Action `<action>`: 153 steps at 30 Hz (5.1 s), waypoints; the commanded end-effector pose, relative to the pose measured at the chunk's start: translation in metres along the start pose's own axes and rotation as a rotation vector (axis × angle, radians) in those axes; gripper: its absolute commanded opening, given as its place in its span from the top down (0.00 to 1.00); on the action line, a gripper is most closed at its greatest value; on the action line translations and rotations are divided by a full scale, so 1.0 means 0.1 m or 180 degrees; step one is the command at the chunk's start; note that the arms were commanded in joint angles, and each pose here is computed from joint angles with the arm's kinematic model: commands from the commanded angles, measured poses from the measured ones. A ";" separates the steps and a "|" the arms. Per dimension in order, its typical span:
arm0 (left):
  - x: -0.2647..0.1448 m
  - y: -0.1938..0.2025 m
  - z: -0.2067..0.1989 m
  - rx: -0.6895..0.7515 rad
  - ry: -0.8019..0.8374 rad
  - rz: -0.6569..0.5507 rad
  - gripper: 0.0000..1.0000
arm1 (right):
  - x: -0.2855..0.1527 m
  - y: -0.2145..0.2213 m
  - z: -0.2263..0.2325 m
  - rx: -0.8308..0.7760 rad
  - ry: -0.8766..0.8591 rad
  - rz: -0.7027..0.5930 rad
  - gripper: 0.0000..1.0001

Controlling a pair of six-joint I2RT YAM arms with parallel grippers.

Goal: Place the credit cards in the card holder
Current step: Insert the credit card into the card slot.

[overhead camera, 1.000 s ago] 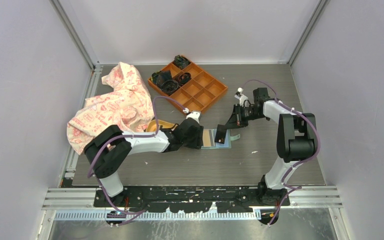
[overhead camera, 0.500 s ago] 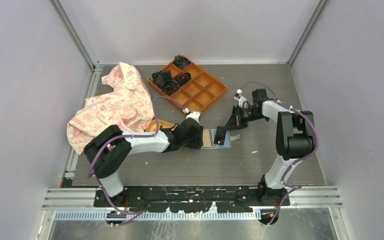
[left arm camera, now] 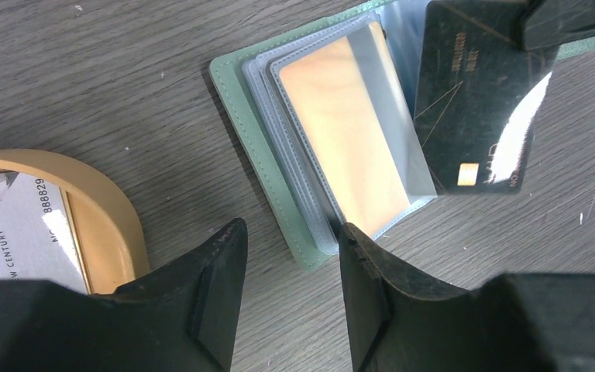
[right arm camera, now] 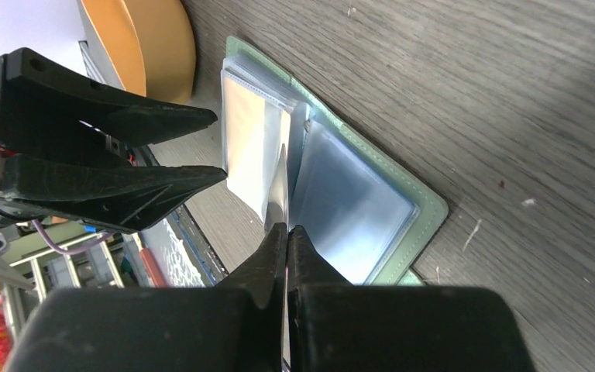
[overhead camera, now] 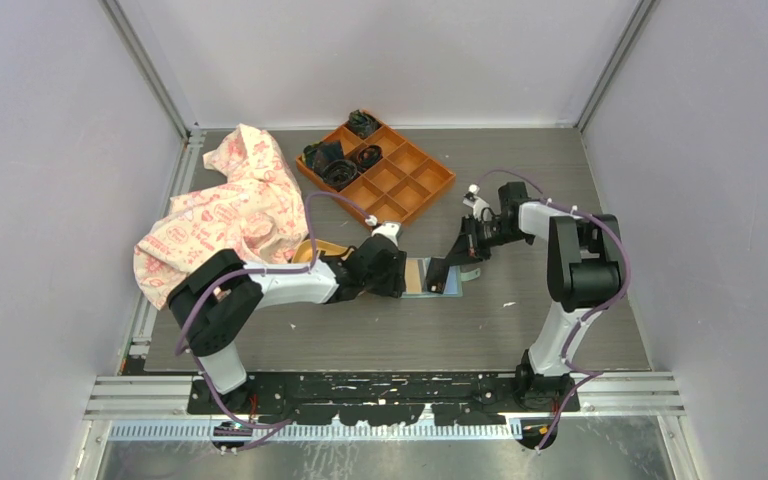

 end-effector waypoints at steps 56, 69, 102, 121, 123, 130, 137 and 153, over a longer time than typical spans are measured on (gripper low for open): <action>-0.38 -0.56 -0.67 0.0165 0.0512 -0.0156 0.59 | 0.67 -0.19 -0.01 0.0322 -0.0180 0.0393 0.97; 0.22 -0.30 -0.97 0.0412 0.0112 0.0160 0.70 | 0.66 -0.19 0.00 0.0301 -0.0175 0.0402 0.97; 0.00 -0.64 -0.65 0.0605 0.0066 -0.0128 0.65 | 0.06 -0.37 0.30 -0.0433 -0.0171 0.0049 0.63; -0.07 -0.84 0.30 0.0440 -0.0214 0.0040 0.74 | 0.59 -0.09 0.21 -0.0563 0.0576 0.0592 0.99; 0.00 -0.84 0.37 0.0431 -0.0287 0.0114 0.76 | 0.64 -0.07 0.20 -0.0521 0.0611 0.0614 0.99; 0.26 -0.73 0.47 0.0480 -0.0372 0.0420 0.76 | 0.73 -0.11 0.25 -0.0537 0.0658 0.0561 0.99; 0.33 -0.58 0.41 0.0337 -0.0130 0.0621 0.76 | 0.80 -0.23 0.35 -0.0551 0.0501 0.0359 0.99; 0.19 -0.63 0.20 -0.0313 0.0698 0.0471 0.70 | -0.05 -0.15 0.58 -0.1163 0.0231 0.0266 0.94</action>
Point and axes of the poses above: each gripper's point midway between its finger pads, its own x axis out along the fingers, its own z axis along the line the jaws close on, y = z × x, the point moved 5 cm from there along -x, back along the fingers, and after that the axes turned 6 degrees about -x, right-handed, at the moved point
